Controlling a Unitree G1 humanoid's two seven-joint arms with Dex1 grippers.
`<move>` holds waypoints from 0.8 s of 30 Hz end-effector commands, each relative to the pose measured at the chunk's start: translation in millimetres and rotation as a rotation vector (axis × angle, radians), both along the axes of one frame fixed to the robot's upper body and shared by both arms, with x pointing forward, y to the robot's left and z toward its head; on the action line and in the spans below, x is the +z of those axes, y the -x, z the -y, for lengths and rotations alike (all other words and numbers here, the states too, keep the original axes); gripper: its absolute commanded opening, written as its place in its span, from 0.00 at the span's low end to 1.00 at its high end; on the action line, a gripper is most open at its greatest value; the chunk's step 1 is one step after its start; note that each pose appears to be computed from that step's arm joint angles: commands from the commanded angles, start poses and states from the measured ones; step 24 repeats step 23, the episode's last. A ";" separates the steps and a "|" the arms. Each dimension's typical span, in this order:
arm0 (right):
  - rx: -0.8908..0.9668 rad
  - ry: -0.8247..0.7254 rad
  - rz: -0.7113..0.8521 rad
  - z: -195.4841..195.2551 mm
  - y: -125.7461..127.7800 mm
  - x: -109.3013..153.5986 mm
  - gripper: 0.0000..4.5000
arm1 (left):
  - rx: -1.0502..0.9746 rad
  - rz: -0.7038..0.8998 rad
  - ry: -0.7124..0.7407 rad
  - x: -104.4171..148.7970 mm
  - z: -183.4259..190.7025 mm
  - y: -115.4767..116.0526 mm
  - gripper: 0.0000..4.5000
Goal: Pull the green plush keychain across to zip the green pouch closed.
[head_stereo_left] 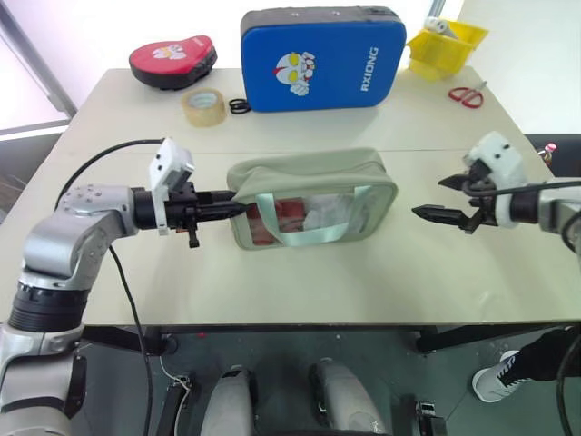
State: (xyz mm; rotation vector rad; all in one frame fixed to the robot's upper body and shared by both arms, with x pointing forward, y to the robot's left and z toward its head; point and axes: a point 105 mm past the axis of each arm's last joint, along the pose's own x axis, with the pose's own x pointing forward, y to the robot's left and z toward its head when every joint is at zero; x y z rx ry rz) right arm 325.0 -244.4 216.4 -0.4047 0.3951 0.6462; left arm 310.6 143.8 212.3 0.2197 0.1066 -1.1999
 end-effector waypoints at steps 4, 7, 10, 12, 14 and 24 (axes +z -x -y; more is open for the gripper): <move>0.257 -0.063 0.104 -35.5 24.2 23.0 1.00 | -0.035 0.084 -0.018 30.0 -9.2 -0.1 0.85; 0.277 -0.076 0.103 -42.6 26.2 19.9 1.00 | -0.014 0.115 -0.043 40.9 -26.2 5.5 0.98; 0.321 -0.084 0.102 -50.2 33.6 17.1 1.00 | 0.021 0.163 -0.076 48.0 -42.7 16.0 0.98; 0.348 -0.086 0.111 -53.7 38.2 16.2 1.00 | 0.032 0.134 -0.103 43.6 -52.1 24.5 0.98; 0.354 -0.094 0.153 -55.5 39.6 17.0 1.00 | 0.067 0.049 -0.135 25.8 -61.9 32.5 0.98; 0.386 -0.060 0.105 -57.7 55.0 -5.7 1.00 | 0.132 -0.023 -0.041 -6.0 -48.6 57.3 0.98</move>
